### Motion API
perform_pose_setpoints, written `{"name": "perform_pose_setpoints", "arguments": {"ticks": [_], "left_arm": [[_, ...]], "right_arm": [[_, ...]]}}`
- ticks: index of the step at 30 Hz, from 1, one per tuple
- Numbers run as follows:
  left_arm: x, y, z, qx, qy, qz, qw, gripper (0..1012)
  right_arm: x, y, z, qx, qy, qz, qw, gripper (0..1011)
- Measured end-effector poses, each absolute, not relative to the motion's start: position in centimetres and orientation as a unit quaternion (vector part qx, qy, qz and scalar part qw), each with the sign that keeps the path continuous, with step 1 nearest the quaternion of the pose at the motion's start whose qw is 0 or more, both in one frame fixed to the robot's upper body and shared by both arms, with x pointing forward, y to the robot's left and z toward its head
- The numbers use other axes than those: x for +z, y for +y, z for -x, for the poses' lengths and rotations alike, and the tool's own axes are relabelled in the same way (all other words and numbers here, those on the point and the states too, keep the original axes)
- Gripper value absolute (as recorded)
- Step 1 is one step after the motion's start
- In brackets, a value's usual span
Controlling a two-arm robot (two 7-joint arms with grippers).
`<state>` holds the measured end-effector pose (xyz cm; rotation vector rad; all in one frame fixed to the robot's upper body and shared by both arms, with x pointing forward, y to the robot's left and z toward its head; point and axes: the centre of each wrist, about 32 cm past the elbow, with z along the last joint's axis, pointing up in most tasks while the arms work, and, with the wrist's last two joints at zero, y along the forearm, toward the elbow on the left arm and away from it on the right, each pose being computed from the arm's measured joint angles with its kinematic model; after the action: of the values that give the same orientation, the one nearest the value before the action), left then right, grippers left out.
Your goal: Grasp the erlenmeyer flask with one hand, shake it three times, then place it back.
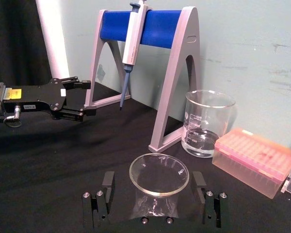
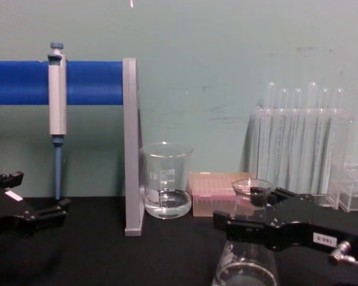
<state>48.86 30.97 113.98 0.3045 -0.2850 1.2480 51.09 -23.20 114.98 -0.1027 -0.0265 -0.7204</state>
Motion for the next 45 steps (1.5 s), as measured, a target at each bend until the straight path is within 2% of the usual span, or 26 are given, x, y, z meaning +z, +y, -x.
{"name": "perform_pose_setpoints", "arguments": {"ticks": [6, 10, 13, 17, 19, 21, 22, 45], "left_arm": [[113.98, 30.97, -48.86, 0.580, -0.132, -0.141, 0.791, 1001], [113.98, 30.97, -48.86, 0.580, -0.132, -0.141, 0.791, 1001], [113.98, 30.97, -48.86, 0.580, -0.132, -0.141, 0.791, 1001], [113.98, 30.97, -48.86, 0.580, -0.132, -0.141, 0.791, 1001], [113.98, 30.97, -48.86, 0.580, -0.132, -0.141, 0.791, 1001], [113.98, 30.97, -48.86, 0.580, -0.132, -0.141, 0.791, 1001], [113.98, 30.96, -48.86, 0.580, -0.132, -0.141, 0.791, 1001], [113.98, 30.97, -48.86, 0.580, -0.132, -0.141, 0.791, 1001]], "right_arm": [[114.98, -23.22, -51.08, -0.352, -0.013, 0.050, 0.934, 953], [114.99, -23.23, -51.07, -0.353, -0.012, 0.050, 0.934, 861], [114.99, -23.24, -51.07, -0.353, -0.012, 0.050, 0.934, 748], [114.99, -23.25, -51.06, -0.353, -0.012, 0.050, 0.934, 651], [114.99, -23.25, -51.06, -0.353, -0.012, 0.049, 0.934, 550], [115.00, -23.26, -51.06, -0.353, -0.012, 0.049, 0.934, 536], [115.00, -23.26, -51.06, -0.353, -0.012, 0.049, 0.934, 471], [115.53, -23.32, -50.87, -0.361, -0.016, 0.035, 0.932, 457]]}}
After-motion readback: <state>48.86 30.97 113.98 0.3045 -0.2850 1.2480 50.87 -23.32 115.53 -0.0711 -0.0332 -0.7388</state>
